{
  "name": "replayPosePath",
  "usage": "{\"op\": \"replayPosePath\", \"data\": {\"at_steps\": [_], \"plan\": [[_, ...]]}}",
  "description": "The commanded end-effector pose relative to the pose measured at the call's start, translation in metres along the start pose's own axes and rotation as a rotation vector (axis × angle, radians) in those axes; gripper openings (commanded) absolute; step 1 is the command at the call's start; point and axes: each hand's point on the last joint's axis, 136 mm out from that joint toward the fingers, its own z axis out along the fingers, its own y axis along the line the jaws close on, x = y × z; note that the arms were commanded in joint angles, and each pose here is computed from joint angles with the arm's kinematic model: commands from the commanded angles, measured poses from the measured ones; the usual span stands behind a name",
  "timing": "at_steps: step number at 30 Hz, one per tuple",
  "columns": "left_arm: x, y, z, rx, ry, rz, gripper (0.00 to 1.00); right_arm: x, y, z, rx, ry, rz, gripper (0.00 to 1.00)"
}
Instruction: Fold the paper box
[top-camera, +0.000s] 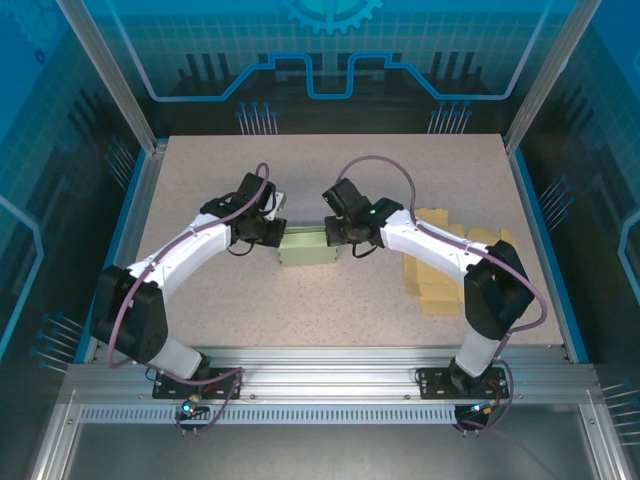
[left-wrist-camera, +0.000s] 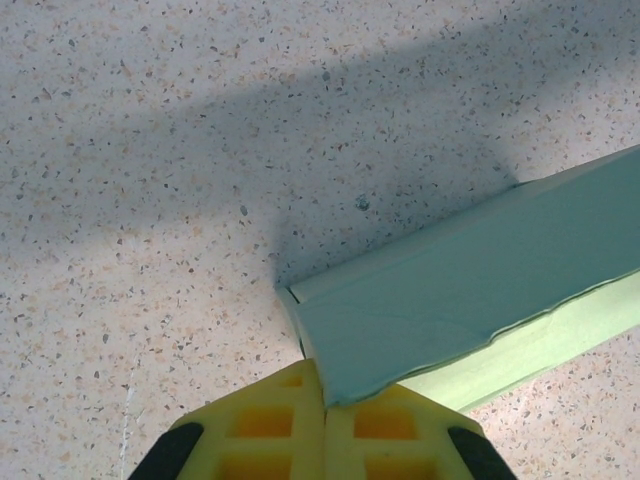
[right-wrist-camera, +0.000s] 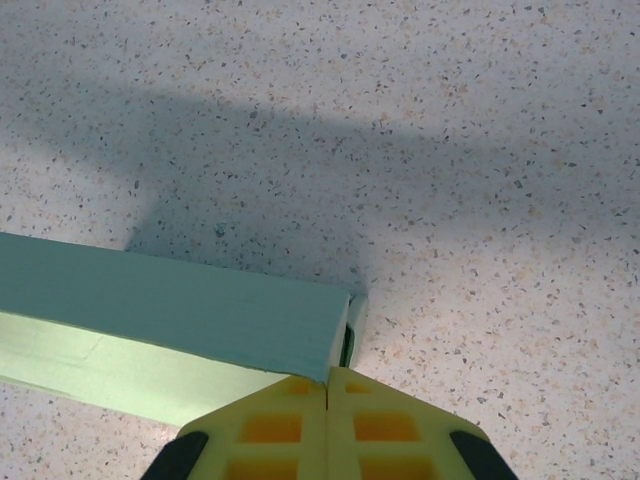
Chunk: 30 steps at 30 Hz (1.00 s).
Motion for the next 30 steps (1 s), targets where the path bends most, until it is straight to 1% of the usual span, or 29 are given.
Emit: {"op": "replayPosePath", "data": {"at_steps": [1, 8, 20, 28, 30], "plan": [[-0.010, -0.017, -0.008, 0.060, -0.010, 0.009, 0.04, 0.003, 0.009, 0.002, 0.005, 0.015, -0.036, 0.01], [-0.014, -0.027, -0.012, 0.112, -0.012, -0.001, 0.05, 0.004, 0.010, 0.003, 0.006, 0.016, -0.037, 0.01], [-0.017, -0.033, -0.007, 0.140, 0.005, -0.015, 0.06, 0.008, 0.013, 0.005, 0.016, 0.021, -0.067, 0.01], [-0.011, -0.031, -0.002, 0.139, 0.020, -0.022, 0.06, 0.009, 0.020, 0.004, -0.002, 0.020, -0.083, 0.16], [-0.011, -0.031, -0.002, 0.136, 0.019, -0.021, 0.06, 0.010, 0.019, 0.005, 0.001, 0.023, -0.084, 0.18]]}}
